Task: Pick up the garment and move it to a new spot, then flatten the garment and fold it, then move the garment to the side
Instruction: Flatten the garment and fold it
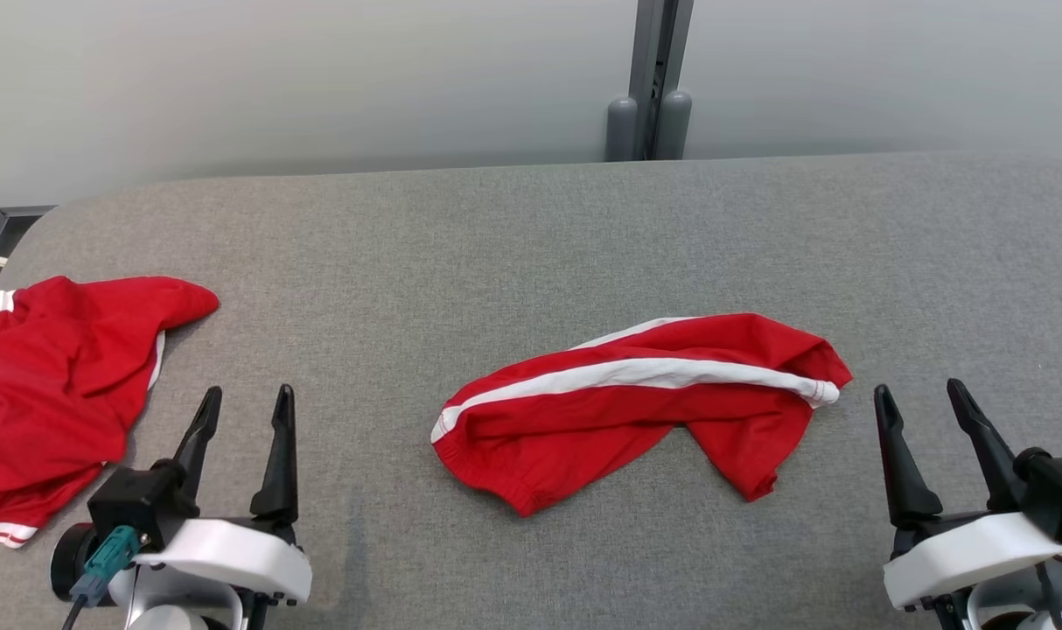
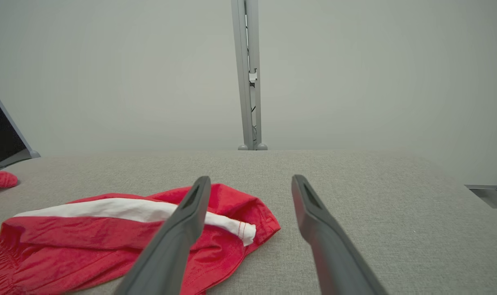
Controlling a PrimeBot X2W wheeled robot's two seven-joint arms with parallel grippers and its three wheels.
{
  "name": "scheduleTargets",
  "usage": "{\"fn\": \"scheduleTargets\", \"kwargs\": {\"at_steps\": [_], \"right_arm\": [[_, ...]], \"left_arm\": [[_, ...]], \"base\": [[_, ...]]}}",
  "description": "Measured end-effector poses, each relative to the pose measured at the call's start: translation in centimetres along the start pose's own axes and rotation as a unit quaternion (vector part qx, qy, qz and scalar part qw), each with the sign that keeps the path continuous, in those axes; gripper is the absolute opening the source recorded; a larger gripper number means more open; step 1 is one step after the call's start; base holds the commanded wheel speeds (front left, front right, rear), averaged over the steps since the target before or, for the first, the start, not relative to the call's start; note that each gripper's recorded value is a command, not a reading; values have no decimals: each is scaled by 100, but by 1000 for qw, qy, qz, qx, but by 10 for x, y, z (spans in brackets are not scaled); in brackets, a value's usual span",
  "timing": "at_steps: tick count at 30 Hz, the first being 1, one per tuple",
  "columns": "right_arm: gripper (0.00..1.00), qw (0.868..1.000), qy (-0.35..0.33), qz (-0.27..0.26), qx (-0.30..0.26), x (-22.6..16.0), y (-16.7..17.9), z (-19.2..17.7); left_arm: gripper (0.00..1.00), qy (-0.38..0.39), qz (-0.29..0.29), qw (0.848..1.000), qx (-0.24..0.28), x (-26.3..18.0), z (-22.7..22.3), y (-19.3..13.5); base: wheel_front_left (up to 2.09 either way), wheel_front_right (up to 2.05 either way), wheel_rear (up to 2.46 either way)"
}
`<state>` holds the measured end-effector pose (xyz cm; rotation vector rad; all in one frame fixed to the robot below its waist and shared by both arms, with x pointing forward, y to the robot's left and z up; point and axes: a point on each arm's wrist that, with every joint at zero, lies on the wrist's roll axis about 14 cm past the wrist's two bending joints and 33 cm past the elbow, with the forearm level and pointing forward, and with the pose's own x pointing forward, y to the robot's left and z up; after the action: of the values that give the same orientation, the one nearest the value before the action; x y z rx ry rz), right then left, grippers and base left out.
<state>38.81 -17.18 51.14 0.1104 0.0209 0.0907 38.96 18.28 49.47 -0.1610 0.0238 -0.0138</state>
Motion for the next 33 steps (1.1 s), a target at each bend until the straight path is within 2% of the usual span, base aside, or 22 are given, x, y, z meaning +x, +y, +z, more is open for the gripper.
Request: {"fn": "scheduleTargets", "kwargs": {"at_steps": [18, 25, 33], "right_arm": [[100, 1000, 12, 2, -3, -3, 2, -4], [100, 1000, 19, 6, -1, 5, 4, -9], [100, 1000, 27, 14, 1, 15, 8, -16]], "left_arm": [[100, 23, -12, 1000, 15, -7, -8, -5], [100, 20, -53, 998, 30, 12, 2, -26], [100, 137, -111, 984, 0, 30, -48, -63]], "base": [[0, 0, 0], [0, 0, 0], [0, 0, 0]]}}
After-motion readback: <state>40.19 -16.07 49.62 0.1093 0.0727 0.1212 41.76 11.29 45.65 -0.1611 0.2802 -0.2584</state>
